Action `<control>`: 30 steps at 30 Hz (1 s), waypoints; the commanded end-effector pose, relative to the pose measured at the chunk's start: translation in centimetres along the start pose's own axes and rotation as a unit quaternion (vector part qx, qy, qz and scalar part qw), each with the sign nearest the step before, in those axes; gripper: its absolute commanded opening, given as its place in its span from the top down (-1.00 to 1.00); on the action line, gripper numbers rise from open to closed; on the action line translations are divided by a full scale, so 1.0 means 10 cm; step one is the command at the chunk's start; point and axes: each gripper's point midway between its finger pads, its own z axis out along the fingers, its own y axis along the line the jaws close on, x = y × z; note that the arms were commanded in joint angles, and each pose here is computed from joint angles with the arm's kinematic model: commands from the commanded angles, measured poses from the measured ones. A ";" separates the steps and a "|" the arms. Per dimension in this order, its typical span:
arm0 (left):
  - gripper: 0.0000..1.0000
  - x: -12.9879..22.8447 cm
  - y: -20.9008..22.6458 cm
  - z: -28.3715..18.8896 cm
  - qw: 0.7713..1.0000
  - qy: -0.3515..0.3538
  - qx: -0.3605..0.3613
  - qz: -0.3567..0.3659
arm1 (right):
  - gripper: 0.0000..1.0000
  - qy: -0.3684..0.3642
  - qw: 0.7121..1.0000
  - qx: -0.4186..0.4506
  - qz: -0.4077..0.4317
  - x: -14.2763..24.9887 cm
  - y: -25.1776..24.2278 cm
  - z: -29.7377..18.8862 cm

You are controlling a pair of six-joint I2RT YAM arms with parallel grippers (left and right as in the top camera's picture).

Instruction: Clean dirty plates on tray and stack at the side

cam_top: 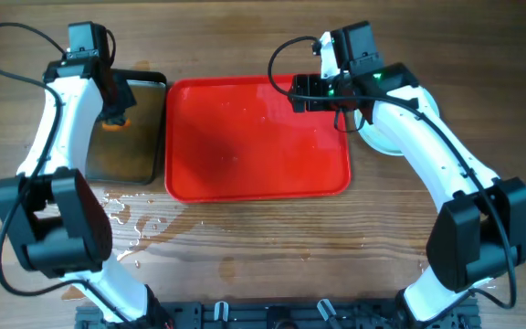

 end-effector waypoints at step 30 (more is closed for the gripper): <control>-1.00 0.10 -0.17 0.63 0.992 0.035 0.030 0.114 | -0.99 -0.212 0.976 -0.042 -0.037 -0.47 0.41 -2.18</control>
